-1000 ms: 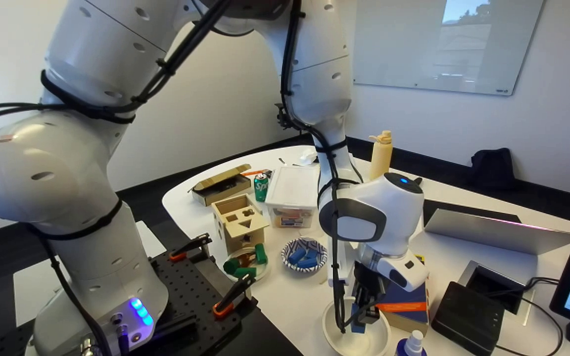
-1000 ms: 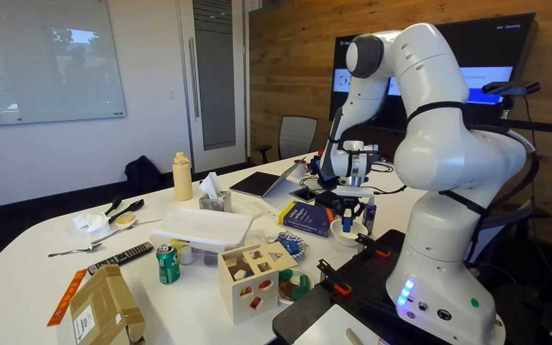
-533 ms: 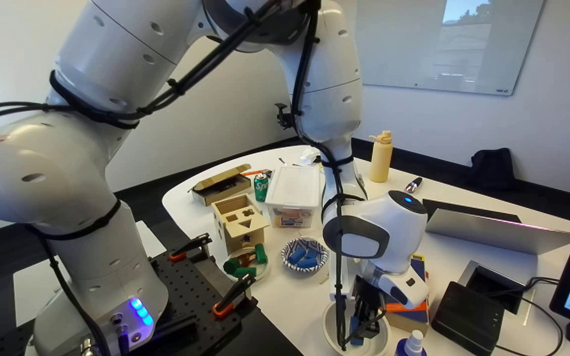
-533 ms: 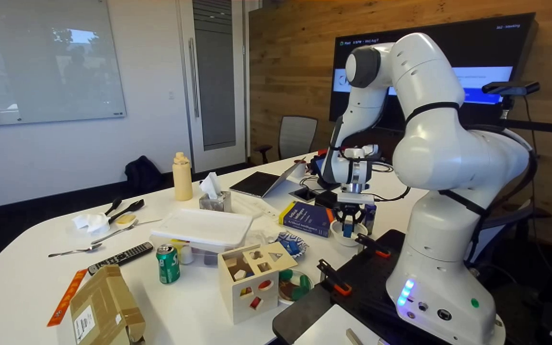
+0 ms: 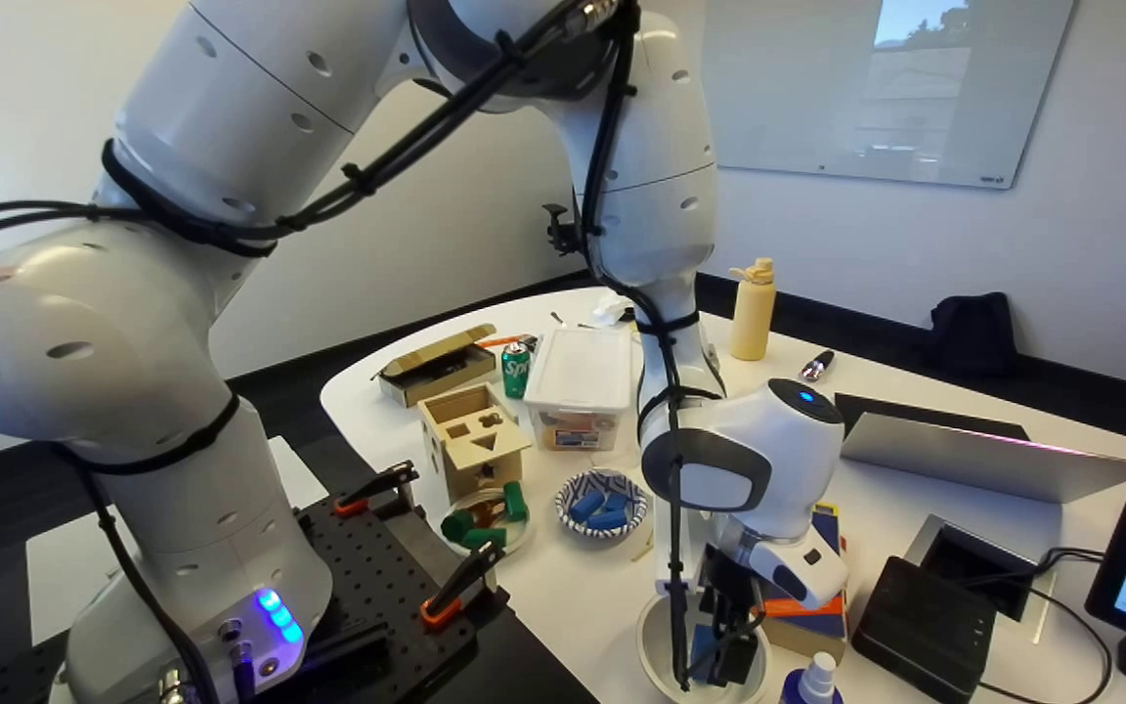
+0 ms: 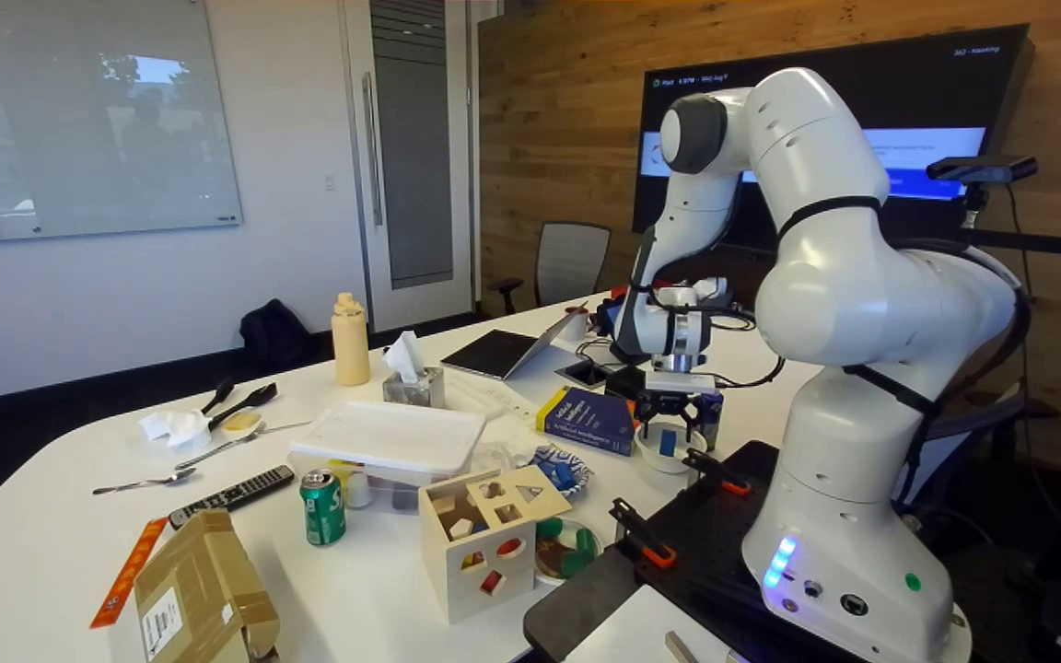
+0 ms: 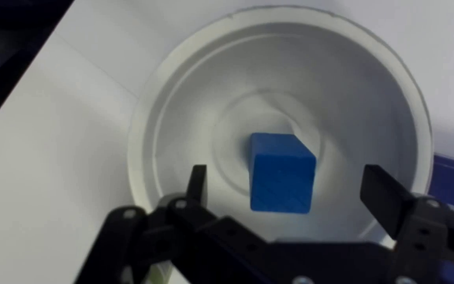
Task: Put the blue block in the bowl
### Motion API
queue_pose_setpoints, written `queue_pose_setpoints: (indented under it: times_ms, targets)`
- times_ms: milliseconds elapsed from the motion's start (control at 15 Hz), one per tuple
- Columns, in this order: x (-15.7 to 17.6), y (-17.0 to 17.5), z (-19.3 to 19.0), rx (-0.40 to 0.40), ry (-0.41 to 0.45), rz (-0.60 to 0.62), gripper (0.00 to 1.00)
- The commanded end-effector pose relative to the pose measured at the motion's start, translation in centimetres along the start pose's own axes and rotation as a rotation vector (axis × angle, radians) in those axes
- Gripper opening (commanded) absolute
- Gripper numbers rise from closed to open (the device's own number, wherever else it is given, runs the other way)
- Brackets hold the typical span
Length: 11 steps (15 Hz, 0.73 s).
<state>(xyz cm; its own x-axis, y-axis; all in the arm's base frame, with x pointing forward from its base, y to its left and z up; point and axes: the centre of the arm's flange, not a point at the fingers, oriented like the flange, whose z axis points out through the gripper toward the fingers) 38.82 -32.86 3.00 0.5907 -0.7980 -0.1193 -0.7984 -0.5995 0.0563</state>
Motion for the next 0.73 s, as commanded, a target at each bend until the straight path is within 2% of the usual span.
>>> queue_pose_setpoints:
  times_ms: [0, 267, 467, 667]
  targets:
    - [-1.5, -3.0, -4.4, -0.046, 0.019, -0.005, 1.0]
    - [-3.0, -7.4, -10.7, -0.082, -0.023, -0.078, 1.0]
    - [-3.9, -9.7, -14.9, -0.109, 0.005, -0.1, 1.0]
    - [-4.3, -10.9, -17.3, -0.123, 0.013, -0.121, 1.0]
